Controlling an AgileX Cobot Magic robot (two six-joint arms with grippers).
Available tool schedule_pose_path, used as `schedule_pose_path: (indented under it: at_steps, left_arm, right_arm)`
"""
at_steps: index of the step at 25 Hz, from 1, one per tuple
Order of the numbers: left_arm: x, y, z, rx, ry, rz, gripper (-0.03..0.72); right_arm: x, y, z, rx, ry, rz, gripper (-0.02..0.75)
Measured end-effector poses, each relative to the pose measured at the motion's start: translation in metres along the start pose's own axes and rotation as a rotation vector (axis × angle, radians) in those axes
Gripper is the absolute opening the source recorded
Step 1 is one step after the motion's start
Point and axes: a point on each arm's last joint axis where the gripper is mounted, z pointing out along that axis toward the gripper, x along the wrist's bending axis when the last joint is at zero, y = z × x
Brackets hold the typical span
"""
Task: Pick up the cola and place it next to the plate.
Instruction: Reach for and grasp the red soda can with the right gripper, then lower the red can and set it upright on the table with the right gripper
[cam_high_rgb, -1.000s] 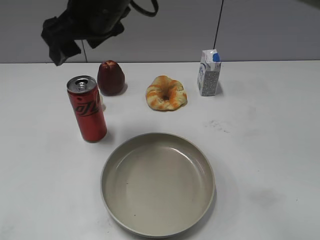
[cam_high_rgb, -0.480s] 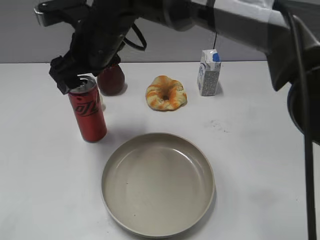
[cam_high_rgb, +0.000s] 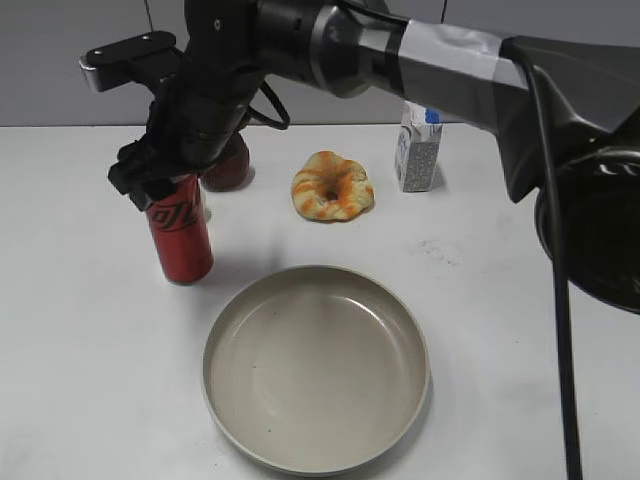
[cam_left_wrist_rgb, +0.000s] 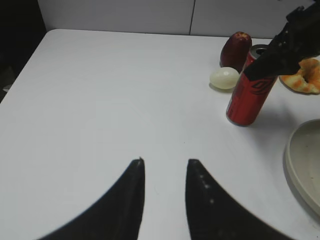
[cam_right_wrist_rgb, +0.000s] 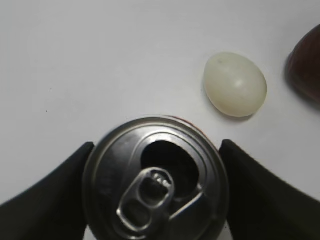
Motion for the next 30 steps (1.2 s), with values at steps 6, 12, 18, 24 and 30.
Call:
schedule_pose_path:
  at_steps: [6,12,18,24,30]
  left_arm:
    - [0.000,0.000,0.000,0.000,0.000,0.000,0.227]
    - [0.000,0.000,0.000,0.000,0.000,0.000,0.227]
    - [0.000,0.000,0.000,0.000,0.000,0.000,0.227]
    - [0.000,0.000,0.000,0.000,0.000,0.000,0.227]
    - [0.000,0.000,0.000,0.000,0.000,0.000,0.227]
  right_arm:
    - [0.001,0.003,-0.006,-0.010,-0.006,-0.008,0.504]
    - [0.001,0.020,-0.077,-0.027,-0.023,-0.029,0.504]
    - [-0.032,0.011,-0.201,-0.096,-0.121,0.034,0.504]
    - [-0.053,-0.067,-0.290,-0.058,-0.272,0.127,0.504]
    - [-0.048,-0.160,-0.289,-0.011,-0.314,0.227,0.503]
